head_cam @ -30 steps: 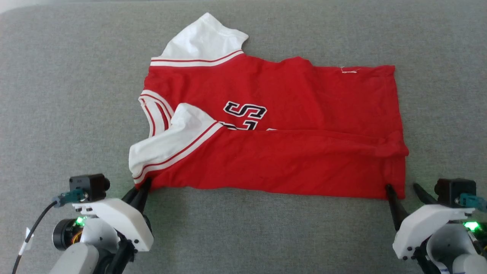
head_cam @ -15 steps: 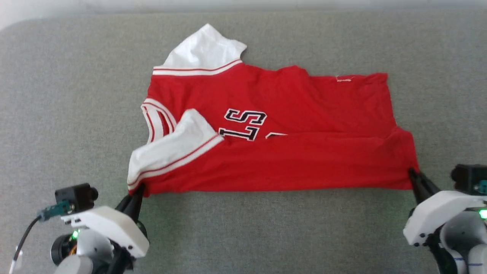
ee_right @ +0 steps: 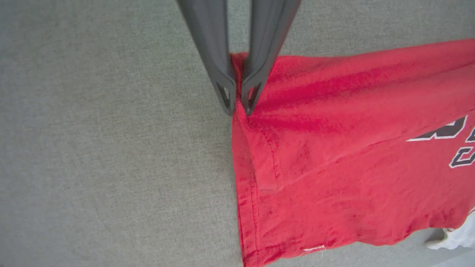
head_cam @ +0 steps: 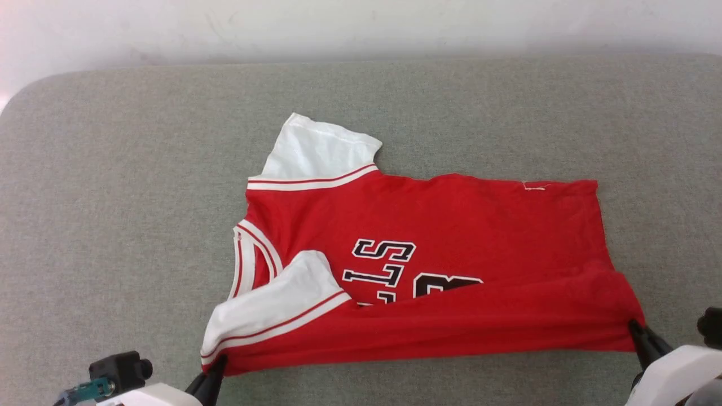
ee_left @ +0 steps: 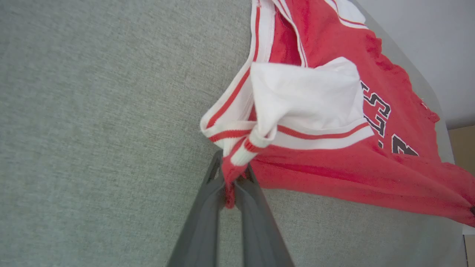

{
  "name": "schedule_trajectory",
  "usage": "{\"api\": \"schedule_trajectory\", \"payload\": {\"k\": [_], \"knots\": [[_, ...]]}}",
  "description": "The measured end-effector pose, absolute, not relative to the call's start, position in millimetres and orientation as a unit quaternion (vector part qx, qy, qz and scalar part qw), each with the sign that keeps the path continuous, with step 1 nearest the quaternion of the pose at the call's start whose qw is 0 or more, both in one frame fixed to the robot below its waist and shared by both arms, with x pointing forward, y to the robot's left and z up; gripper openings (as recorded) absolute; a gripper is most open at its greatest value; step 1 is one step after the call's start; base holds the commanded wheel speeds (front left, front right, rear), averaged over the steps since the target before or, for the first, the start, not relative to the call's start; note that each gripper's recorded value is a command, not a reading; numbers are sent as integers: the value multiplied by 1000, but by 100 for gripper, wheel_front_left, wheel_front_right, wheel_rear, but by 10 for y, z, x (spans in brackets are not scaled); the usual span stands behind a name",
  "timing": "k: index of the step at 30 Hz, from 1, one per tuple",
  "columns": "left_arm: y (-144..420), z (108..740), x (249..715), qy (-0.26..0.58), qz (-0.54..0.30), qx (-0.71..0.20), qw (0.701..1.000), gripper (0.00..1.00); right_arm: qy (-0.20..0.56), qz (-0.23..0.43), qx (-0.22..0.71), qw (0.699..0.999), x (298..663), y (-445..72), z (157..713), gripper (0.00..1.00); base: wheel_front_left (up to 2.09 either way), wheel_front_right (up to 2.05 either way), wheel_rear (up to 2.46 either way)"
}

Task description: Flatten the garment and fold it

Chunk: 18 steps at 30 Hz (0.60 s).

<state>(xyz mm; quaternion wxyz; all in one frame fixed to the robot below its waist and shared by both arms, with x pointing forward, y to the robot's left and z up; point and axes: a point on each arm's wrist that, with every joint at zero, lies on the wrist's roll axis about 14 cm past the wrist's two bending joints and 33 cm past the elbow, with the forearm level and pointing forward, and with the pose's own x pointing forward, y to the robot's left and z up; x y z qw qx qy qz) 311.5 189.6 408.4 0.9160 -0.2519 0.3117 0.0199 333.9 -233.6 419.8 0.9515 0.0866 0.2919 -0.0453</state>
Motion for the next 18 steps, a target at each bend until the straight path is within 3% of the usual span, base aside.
{"api": "schedule_trajectory", "payload": {"k": [5, 6, 8, 9, 10, 11, 12, 13, 18], "knots": [[1888, 3948, 3014, 332, 31, -255, 908, 0, 313, -41, 99, 944, 3245, -2282, 4049, 0, 0, 0, 0], [1865, 3921, 3003, 335, 28, -256, 906, 0, 314, -40, 100, 943, 3241, -2274, 4033, 13, 0, 0, 0], [1849, 3873, 2999, 340, 27, -257, 904, 0, 320, -35, 98, 942, 3230, -2241, 3998, 100, 0, 0, 0], [1841, 3858, 3009, 341, 25, -257, 904, 2, 320, -34, 97, 942, 3230, -2229, 3989, 100, 0, 0, 0], [1837, 3835, 3029, 342, 24, -257, 903, 21, 316, -37, 97, 943, 3242, -2250, 3993, 100, 0, 0, 0], [1842, 3830, 3040, 342, 25, -257, 904, 21, 314, -38, 97, 944, 3249, -2257, 4000, 100, 0, 0, 0], [1850, 3829, 3045, 340, 27, -257, 904, 45, 312, -39, 97, 945, 3256, -2266, 4012, 100, 0, 0, 0], [1867, 3836, 3050, 336, 29, -256, 906, 100, 308, -41, 97, 946, 3262, -2277, 4027, 100, 0, 0, 0], [1977, 3939, 3105, 305, 43, -253, 917, 100, 268, -47, 88, 958, 3332, -2339, 4217, 100, 0, 0, 0]]}}
